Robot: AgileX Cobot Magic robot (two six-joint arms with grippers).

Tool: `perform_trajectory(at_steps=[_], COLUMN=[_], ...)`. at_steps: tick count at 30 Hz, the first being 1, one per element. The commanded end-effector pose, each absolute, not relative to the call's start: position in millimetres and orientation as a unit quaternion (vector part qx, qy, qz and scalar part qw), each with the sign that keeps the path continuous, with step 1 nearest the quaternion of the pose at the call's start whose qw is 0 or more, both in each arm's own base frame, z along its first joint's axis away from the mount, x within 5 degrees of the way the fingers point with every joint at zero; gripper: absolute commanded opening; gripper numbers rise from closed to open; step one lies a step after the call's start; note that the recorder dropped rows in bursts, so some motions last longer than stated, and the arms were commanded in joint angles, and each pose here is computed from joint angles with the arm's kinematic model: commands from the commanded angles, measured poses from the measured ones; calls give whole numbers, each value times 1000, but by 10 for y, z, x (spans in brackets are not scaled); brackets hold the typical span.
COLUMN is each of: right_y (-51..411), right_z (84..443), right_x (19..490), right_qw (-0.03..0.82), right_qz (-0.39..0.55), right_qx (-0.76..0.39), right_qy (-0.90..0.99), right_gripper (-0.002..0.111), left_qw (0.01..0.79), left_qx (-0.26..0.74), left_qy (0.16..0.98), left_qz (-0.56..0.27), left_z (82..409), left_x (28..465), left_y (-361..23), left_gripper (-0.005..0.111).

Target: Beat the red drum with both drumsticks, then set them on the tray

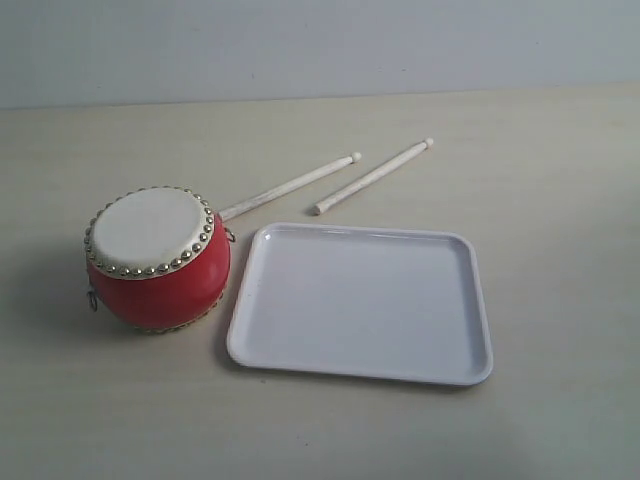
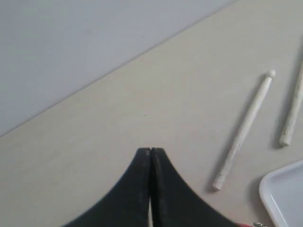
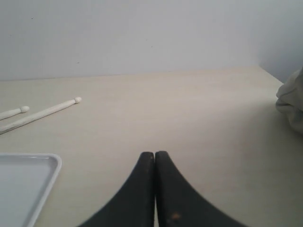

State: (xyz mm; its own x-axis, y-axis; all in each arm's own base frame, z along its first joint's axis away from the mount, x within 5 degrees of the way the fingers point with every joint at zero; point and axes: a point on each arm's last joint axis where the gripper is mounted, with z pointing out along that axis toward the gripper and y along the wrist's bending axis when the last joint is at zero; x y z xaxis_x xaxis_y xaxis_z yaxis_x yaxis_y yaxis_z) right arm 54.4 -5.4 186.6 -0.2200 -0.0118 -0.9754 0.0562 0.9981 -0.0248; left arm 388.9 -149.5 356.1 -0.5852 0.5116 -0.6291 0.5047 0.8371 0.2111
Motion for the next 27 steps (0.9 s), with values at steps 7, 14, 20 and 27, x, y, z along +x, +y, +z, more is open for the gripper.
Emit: perform_trajectory(at_steps=[7,14,20,27], right_y=[-54,-54,-54,-54], right_z=[1873,1873,1873,1873], right_x=[545,545,545,545], right_qw=[633,633,633,633], right_qz=[-28,-28,-28,-28], right_qx=[15,15,15,15], right_qy=[774,774,774,774], right_gripper=[0,0,0,0], left_qw=[230,207,188,187], left_qx=[436,461,465,470], left_qy=[869,858,856,851], left_qz=[-35,-90,-124,-139], left_z=[2943,2497,2253,2075], left_x=[4341,4509,4546,4566], left_y=[-2245,-2458,-2546,-2641], left_gripper=[0,0,21,63])
